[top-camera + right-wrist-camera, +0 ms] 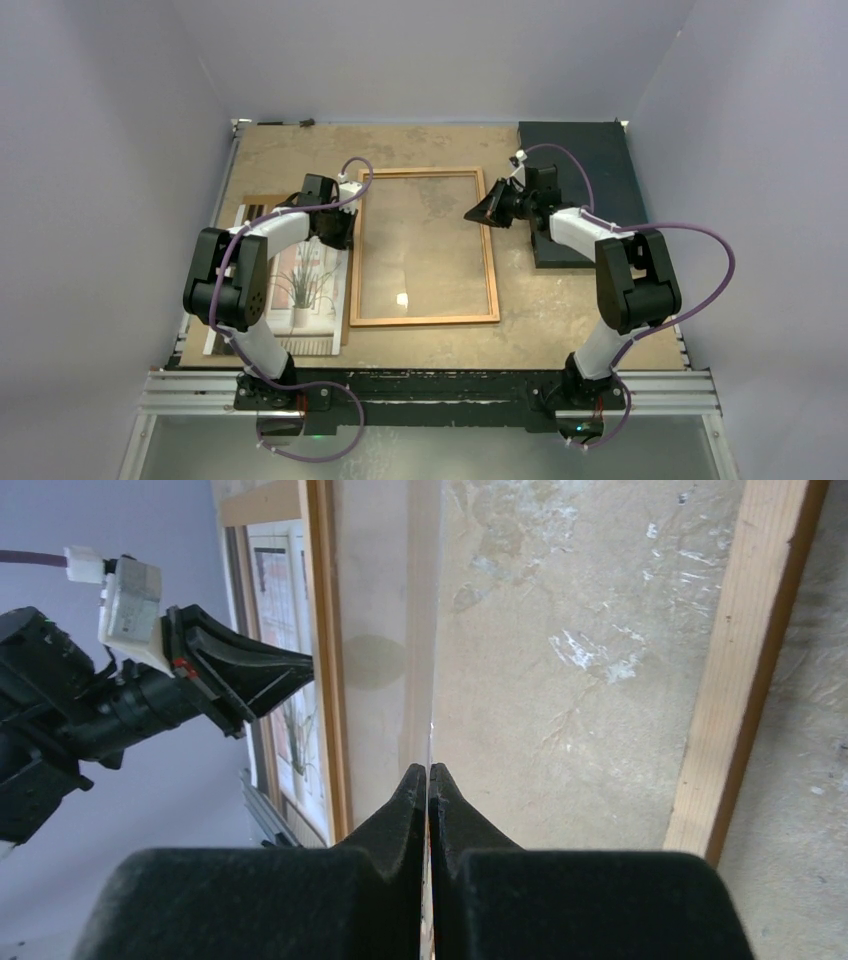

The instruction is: Put the photo into the frame

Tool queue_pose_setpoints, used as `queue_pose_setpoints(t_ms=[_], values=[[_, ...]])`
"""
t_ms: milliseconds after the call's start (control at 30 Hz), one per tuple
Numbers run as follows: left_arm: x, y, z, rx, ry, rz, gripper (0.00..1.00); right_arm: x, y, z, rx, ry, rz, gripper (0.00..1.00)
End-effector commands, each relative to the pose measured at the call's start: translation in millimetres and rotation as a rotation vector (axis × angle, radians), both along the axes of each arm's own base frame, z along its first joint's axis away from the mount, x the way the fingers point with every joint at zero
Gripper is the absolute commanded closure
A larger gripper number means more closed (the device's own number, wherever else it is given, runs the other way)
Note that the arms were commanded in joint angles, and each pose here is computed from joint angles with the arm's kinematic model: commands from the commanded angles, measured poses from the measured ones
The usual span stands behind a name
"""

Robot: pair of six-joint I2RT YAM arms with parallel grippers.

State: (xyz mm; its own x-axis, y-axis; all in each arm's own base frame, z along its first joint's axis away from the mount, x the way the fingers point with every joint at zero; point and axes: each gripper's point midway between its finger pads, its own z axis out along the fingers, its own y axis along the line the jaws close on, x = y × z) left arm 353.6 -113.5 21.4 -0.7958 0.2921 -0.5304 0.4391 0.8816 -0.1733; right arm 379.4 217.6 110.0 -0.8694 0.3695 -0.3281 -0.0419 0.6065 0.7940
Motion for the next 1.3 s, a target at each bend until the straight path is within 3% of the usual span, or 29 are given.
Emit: queue_pose_setpoints(t_ms=[0, 233, 600, 1267], values=[[-19, -7, -9, -0.025, 0.068, -0.033, 1.0, -5, 19, 39, 0.124, -0.038, 0.067, 1.0], [-18, -8, -8, -0.028, 0.068, -0.031, 1.0, -12, 31, 92, 0.227, -0.124, 0.097, 1.0], [-18, -8, -11, -0.026, 0.07, -0.027, 1.0, -30, 43, 131, 0.27, -0.199, 0.122, 1.0], [-20, -7, -12, -0.023, 0.066, -0.032, 1.0, -15, 37, 80, 0.188, -0.1, 0.037, 1.0]])
